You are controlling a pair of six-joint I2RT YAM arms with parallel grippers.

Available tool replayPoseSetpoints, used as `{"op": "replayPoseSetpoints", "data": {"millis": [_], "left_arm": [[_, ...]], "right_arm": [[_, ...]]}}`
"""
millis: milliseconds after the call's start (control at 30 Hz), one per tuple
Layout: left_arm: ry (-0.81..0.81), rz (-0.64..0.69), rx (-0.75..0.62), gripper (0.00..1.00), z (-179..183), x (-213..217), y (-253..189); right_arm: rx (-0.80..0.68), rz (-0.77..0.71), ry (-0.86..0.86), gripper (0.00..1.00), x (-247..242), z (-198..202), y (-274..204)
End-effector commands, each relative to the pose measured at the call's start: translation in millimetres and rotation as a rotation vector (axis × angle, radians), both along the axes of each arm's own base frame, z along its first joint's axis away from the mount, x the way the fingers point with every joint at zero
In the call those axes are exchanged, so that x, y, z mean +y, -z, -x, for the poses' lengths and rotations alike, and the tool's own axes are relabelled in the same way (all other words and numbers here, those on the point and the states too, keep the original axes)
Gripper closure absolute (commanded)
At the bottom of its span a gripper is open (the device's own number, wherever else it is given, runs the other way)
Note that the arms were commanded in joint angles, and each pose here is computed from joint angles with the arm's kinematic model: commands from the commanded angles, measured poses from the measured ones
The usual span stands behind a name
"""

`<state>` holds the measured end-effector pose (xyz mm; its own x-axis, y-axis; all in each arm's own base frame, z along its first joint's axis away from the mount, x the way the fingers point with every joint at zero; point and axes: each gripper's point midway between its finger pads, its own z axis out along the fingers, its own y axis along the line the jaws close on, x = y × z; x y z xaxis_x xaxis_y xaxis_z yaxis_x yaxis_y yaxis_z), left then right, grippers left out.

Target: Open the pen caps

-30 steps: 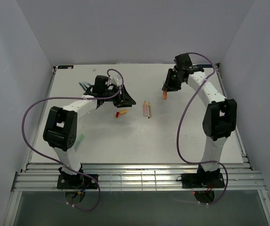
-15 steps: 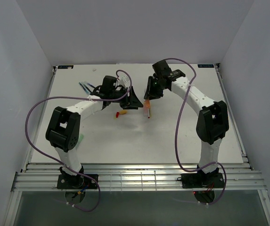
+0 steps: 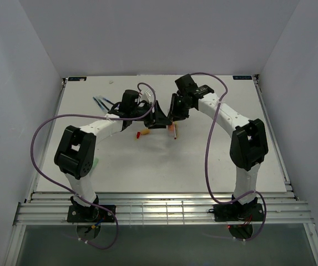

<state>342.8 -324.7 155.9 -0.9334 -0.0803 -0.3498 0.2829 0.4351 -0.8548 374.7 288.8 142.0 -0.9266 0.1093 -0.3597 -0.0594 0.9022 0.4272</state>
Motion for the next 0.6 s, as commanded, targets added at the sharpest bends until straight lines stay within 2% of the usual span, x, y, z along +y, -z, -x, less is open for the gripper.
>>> {"op": "replayPoseSetpoints", "data": {"millis": [0,400,533,567], "left_arm": [[0.018,0.037,-0.022,0.37,4.0,-6.8,-9.9],[0.002,0.007,0.001,0.39,9.9,-5.7,2.7],[0.008,0.011,-0.001,0.49,9.4,-7.2,1.5],[0.007,0.009,0.005,0.57,9.5,-7.2,3.0]], "right_arm": [[-0.019,-0.023,0.009,0.92,10.0,-0.3,-5.7],[-0.044,-0.072,0.009,0.92,21.4,0.3,-22.7],[-0.050,-0.079,0.009,0.92,22.2,-0.5,-25.0],[-0.049,-0.085,0.007,0.92,23.4,-0.3,-25.7]]}}
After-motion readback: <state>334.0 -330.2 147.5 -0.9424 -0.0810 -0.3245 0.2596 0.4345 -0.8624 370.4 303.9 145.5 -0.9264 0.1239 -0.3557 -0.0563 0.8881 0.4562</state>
